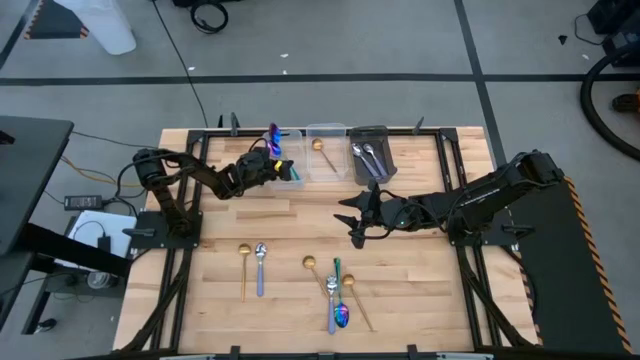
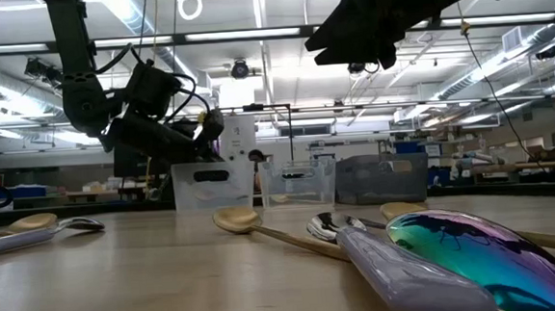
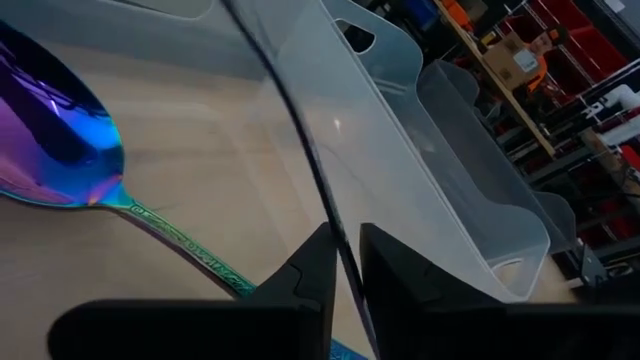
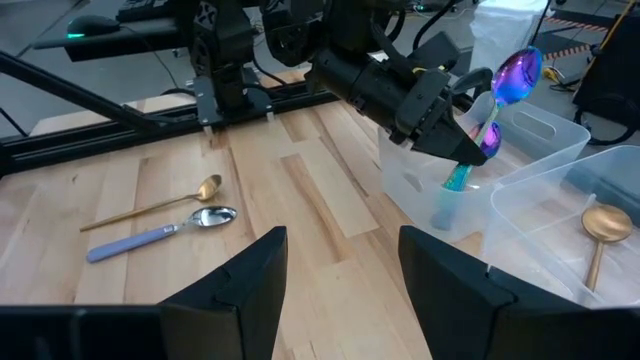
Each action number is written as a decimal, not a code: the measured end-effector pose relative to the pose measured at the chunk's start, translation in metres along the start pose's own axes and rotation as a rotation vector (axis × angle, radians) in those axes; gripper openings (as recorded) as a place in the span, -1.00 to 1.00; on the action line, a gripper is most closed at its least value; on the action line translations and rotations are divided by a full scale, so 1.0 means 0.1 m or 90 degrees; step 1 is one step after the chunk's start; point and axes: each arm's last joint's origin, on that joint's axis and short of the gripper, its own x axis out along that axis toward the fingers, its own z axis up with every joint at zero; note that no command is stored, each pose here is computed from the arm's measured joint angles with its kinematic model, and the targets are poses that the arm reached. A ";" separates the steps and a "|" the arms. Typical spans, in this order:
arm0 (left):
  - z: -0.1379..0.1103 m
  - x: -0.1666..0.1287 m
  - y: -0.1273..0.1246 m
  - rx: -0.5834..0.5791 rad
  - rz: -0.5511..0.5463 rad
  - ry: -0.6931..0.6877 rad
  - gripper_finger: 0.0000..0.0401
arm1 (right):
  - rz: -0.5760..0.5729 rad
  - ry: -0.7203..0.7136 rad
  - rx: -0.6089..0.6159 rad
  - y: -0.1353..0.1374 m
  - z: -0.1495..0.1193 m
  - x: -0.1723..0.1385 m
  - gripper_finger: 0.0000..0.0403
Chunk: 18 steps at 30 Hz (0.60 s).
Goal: Sort silverware by color (type)
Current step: Put the blue spoon into the left transparent bin
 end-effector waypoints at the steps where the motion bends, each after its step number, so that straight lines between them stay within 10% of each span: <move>1: 0.00 0.00 0.00 0.001 0.000 0.000 -0.70 | 0.000 0.000 0.000 0.00 0.00 0.00 0.01; 18: -0.01 0.00 0.01 0.010 0.010 0.008 -0.43 | 0.000 0.000 -0.011 0.00 0.00 0.00 0.01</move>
